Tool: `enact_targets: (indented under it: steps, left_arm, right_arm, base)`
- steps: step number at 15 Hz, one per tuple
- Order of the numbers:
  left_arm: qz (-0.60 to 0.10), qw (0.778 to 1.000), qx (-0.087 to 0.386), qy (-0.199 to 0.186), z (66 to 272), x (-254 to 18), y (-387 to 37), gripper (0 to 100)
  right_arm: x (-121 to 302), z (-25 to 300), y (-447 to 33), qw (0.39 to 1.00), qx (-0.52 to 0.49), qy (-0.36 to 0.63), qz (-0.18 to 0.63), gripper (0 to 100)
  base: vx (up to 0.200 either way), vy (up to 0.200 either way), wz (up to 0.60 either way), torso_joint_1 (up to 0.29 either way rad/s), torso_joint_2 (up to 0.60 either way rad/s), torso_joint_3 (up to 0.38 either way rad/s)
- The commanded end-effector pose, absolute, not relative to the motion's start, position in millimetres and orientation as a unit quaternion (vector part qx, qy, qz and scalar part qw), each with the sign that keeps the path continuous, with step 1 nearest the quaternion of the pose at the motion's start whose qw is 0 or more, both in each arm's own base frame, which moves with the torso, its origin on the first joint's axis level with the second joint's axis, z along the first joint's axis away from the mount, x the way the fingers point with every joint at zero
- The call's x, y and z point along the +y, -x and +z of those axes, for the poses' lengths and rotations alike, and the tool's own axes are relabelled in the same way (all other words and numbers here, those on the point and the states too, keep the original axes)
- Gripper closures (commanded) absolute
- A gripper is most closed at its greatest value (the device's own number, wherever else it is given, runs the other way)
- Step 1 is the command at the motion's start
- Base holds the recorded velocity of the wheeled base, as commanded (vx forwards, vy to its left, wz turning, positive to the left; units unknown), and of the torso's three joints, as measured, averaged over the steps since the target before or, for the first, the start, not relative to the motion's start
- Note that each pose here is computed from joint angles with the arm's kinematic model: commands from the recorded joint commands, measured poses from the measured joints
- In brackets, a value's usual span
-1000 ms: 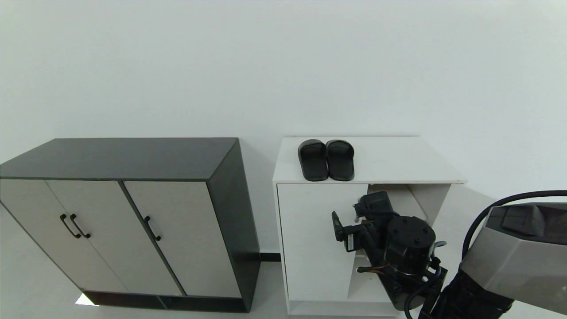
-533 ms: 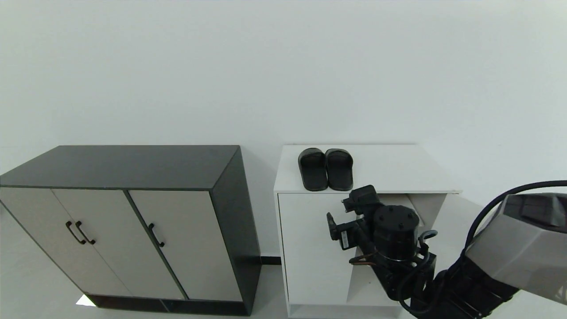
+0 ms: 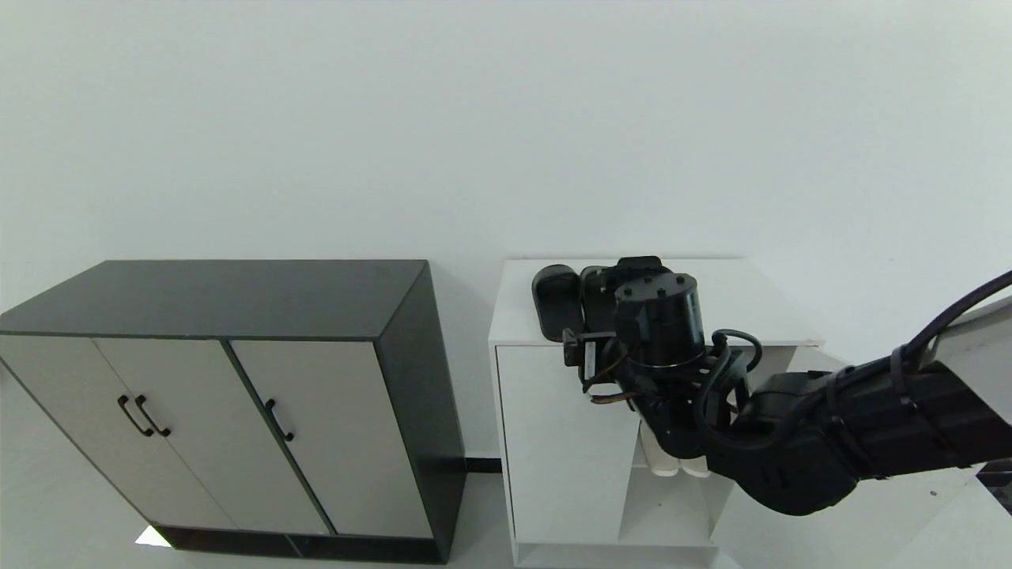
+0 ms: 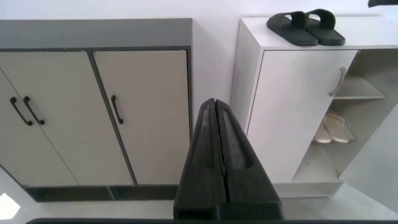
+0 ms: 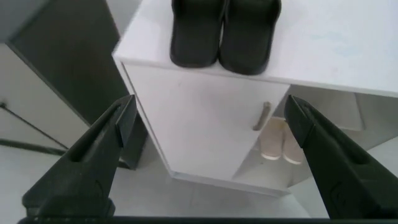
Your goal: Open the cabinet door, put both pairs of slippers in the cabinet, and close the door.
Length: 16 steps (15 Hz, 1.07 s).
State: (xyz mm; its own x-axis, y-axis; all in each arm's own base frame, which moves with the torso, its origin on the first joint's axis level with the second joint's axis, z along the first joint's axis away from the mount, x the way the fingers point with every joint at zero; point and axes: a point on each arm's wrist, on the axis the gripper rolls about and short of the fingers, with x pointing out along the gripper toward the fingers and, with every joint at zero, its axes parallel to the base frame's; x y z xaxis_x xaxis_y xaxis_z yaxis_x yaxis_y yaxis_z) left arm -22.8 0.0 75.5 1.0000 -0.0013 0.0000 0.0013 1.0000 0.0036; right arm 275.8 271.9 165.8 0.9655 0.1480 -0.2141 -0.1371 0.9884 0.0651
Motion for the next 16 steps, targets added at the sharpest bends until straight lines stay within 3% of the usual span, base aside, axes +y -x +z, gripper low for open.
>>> enact_targets:
  steps: [1, 16]
  left_arm:
    - [-0.001, 1.000, 0.001, -0.002, 75.5, 0.0, 22.7, 100]
    - [-0.002, 1.000, 0.001, -0.002, 75.5, -0.1, 22.7, 100]
  right_arm:
    - [272.7, 167.5, -281.6, 0.992, 0.107, -0.030, 0.067, 0]
    - [276.4, 93.2, -319.9, 0.986, 0.165, 0.010, 0.017, 0]
  base:
    - [0.000, 0.000, 0.00, 0.000, 0.00, 0.000]
    - [0.173, 0.000, 0.00, 0.004, 0.00, 0.001]
